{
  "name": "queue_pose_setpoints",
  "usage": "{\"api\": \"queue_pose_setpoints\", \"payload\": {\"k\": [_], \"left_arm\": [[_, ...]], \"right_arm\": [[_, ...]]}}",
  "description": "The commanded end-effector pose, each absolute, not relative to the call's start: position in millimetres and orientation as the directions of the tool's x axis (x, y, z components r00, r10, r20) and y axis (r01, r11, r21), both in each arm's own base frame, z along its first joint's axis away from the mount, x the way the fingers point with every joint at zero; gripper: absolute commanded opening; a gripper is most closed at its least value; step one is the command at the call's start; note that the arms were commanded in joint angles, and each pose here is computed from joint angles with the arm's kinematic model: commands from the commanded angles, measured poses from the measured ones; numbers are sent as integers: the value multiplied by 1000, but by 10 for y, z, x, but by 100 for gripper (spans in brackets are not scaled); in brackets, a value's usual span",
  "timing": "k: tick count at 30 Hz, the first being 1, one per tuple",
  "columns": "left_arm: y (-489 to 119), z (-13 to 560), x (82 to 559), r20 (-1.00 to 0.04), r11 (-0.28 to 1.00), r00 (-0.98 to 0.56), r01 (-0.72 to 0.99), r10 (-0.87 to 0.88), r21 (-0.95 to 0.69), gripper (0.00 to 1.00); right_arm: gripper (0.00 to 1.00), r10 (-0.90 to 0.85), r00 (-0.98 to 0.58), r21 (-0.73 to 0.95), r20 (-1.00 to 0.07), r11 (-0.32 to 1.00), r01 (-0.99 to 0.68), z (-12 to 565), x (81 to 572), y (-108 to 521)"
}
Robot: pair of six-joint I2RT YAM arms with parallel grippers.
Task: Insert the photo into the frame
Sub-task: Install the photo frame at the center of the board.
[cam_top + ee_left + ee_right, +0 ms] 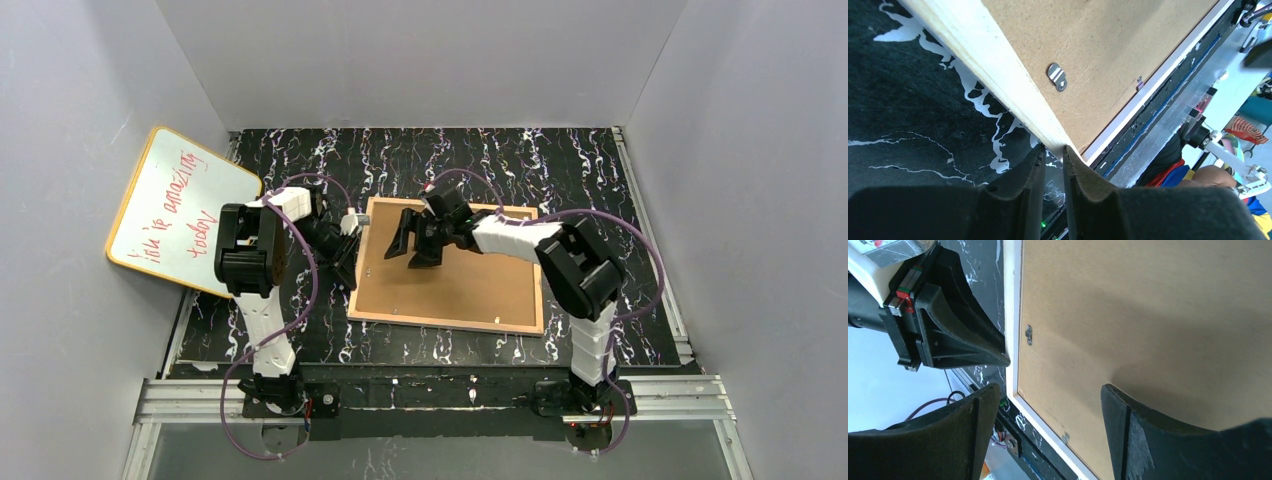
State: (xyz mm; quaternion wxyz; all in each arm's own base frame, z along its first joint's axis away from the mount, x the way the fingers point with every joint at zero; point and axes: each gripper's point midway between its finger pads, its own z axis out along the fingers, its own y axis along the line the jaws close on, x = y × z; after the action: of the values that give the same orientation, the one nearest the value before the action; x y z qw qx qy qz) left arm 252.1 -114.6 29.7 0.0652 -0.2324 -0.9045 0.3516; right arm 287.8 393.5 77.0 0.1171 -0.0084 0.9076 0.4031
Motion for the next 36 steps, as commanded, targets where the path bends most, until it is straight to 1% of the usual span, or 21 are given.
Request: {"api": "queue_pose_setpoints", "payload": {"k": [1, 8, 18, 36], "left_arm": [[-1108, 217, 2530, -38, 663, -885, 376, 464, -648, 16], [-1113, 184, 2552, -33, 676, -895, 359, 444, -643, 11], [-1123, 153, 2548, -33, 683, -903, 347, 428, -643, 10], [-1123, 116, 2531, -20, 689, -907, 334, 422, -643, 9]], "right_arm": [[81, 24, -962, 786, -272, 583, -208, 963, 2911, 4356], [81, -32, -965, 793, -260, 564, -232, 812, 2813, 4622], [79, -77, -969, 793, -236, 561, -238, 642, 2718, 4841], [74, -81, -979, 822, -188, 532, -202, 526, 2607, 4954]]}}
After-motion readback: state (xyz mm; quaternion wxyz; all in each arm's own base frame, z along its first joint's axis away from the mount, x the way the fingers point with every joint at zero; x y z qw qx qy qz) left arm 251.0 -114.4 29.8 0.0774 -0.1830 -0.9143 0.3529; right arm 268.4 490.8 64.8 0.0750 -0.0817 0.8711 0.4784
